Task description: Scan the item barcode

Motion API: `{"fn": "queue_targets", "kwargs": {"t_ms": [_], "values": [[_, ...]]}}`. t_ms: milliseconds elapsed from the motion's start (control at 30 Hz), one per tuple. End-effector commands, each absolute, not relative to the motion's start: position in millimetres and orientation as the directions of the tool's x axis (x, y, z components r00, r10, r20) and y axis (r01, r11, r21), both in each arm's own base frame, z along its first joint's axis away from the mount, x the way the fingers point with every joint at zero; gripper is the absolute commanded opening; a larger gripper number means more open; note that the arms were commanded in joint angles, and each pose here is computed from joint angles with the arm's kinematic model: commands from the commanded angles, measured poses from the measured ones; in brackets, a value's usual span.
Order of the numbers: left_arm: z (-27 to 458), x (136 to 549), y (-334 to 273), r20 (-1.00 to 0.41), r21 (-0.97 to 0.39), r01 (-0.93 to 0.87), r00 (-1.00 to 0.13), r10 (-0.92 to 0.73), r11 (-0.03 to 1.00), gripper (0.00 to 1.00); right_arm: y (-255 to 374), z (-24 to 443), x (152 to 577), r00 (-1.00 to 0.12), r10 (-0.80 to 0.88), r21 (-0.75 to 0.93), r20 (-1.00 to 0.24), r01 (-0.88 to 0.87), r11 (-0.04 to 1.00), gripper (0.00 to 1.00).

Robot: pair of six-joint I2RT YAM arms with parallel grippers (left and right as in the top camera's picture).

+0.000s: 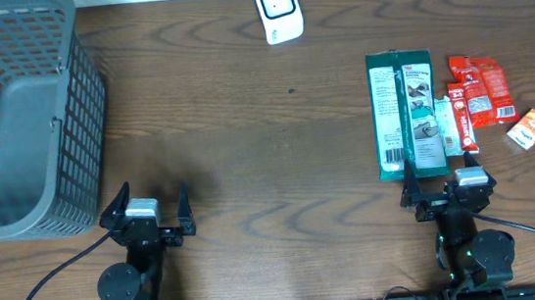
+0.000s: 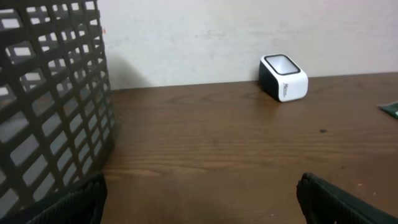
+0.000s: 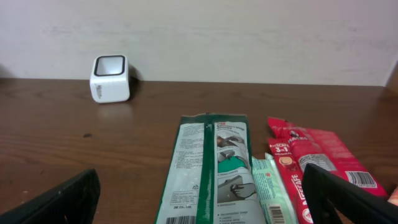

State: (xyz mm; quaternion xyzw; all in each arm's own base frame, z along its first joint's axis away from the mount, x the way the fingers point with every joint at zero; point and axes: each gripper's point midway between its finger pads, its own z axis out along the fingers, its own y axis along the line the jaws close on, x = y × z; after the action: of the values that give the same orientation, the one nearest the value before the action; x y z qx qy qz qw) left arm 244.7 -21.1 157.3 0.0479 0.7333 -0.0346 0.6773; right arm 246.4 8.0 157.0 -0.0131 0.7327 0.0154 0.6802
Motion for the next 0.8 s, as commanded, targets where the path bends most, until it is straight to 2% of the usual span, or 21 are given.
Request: {"fn": "queue_targets", "kwargs": {"t_ms": [0,133,200,600,767], "values": [[159,245,-18,-0.998,-0.025,0.094,-0.064,-0.019,0.995,0.98,7,156,246,-0.075,-0.009,-0.007,-0.997,-0.036,0.999,0.99],[183,246,-19,-0.999,-0.017,0.104,0.034,-0.02,0.994,0.98,7,156,246,-0.075,-0.009,-0.007,-0.997,-0.036,0.999,0.99],[184,246,-20,-0.999,-0.018,0.111,0.036,-0.022,0.994,0.98,7,156,246,-0.075,-0.009,-0.007,-0.997,-0.036,0.999,0.99],[141,243,-20,-0.99,-0.035,0.106,-0.138,-0.021,0.994,0.98,7,156,246,-0.075,-0.009,-0.007,-0.997,-0.036,0.999,0.99],[141,243,-20,-0.99,-0.036,0.105,-0.141,-0.021,0.994,0.98,7,156,246,-0.075,-0.009,-0.007,-0.997,-0.036,0.999,0.99]]}}
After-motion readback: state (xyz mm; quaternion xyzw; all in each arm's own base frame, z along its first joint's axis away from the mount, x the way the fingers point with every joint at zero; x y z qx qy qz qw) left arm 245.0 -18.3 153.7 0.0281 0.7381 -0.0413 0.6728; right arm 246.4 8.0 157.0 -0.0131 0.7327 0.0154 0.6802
